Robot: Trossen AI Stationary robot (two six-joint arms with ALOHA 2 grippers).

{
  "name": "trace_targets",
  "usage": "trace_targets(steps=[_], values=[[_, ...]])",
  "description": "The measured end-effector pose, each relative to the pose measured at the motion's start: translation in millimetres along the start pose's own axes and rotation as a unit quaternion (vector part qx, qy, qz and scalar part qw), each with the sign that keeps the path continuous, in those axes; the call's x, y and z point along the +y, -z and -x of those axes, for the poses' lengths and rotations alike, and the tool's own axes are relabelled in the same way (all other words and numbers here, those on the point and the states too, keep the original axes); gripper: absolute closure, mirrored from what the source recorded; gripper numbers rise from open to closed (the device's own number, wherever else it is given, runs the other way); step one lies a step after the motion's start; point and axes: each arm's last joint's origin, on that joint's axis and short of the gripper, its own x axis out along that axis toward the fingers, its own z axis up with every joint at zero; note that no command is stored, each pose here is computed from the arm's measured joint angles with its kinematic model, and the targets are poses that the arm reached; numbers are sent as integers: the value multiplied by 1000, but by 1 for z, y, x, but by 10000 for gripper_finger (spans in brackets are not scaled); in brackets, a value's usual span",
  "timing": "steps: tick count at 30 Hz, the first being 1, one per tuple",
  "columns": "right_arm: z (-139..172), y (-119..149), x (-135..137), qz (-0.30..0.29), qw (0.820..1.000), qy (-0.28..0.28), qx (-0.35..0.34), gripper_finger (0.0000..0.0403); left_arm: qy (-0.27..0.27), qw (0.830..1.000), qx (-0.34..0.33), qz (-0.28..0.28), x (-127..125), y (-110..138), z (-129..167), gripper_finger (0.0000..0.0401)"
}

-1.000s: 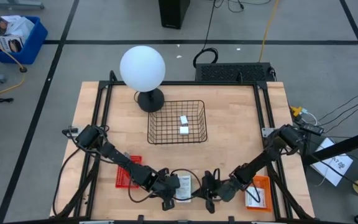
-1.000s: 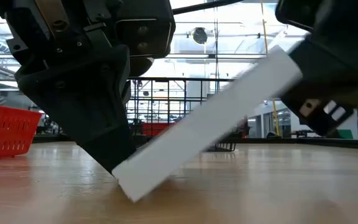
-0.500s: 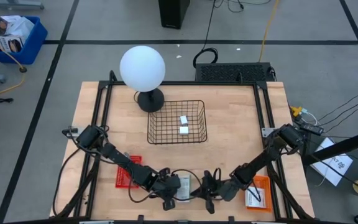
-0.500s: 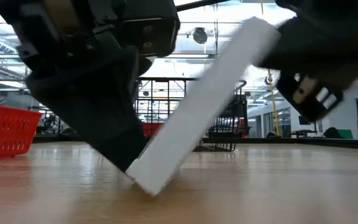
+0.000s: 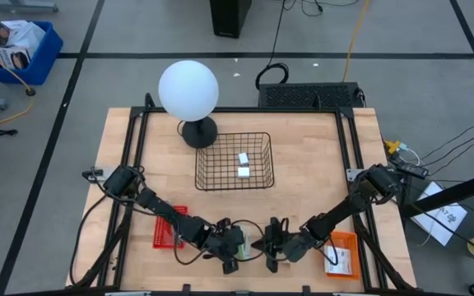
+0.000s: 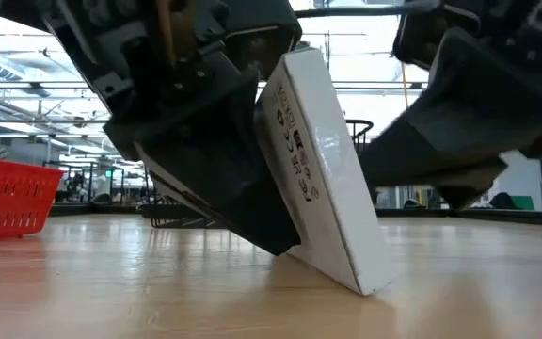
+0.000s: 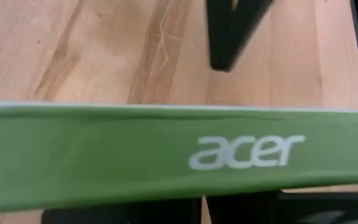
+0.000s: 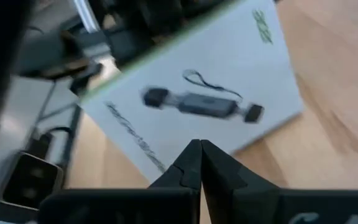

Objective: Pick and place items into bin

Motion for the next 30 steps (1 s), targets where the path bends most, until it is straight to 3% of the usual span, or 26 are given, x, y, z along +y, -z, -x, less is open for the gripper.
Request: trace_targets(steps=[18,23,30], values=[[0,-1,2,0,1000,-10,1,392,9,1000,-9,-5,-3,-2,2,390],[2,-2,6,3,1000,-24,-12,341,9,1000,-9,-5,-3,-2,2,385],[10,7,16,3,999,-28,-21,237,15,1000,-12,-4,-4,-3,2,393]])
